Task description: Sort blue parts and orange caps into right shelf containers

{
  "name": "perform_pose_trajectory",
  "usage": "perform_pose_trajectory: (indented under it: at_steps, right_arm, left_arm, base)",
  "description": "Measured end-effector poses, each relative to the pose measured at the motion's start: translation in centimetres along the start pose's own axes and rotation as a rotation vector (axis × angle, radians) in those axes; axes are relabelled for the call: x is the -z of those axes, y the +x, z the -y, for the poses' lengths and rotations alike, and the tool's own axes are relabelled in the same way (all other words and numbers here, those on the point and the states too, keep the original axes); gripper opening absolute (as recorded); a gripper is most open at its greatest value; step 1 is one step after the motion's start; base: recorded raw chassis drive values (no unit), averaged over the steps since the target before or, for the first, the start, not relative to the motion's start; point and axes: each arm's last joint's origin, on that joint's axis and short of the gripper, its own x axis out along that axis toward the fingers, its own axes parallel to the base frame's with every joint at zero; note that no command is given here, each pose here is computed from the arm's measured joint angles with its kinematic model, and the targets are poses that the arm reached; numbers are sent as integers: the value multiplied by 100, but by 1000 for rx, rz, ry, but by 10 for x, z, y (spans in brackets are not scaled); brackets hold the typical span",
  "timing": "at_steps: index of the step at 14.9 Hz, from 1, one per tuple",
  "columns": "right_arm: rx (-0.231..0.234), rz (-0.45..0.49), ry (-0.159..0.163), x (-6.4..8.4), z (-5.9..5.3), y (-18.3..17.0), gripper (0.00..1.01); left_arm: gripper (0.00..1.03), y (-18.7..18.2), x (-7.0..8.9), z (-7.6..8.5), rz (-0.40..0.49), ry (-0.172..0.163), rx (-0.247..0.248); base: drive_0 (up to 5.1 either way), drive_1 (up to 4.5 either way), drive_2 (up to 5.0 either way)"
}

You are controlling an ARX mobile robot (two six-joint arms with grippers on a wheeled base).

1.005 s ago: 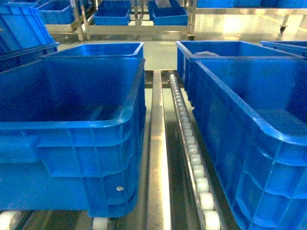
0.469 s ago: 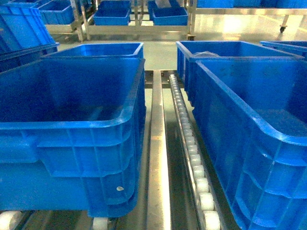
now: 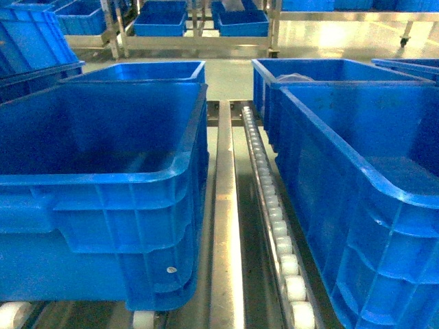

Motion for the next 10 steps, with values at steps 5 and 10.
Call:
perform_pose_trajectory:
  at_steps: [5, 10]
  right_arm:
    - [0, 1, 0, -1, 0, -11, 1]
    - [0, 3, 0, -1, 0, -16, 1]
  left_arm:
    - [2, -10, -1, 0, 1, 0, 0]
    - [2, -15, -1, 0, 3, 0, 0]
  base:
    - [0, 0, 0]
    - [0, 0, 0]
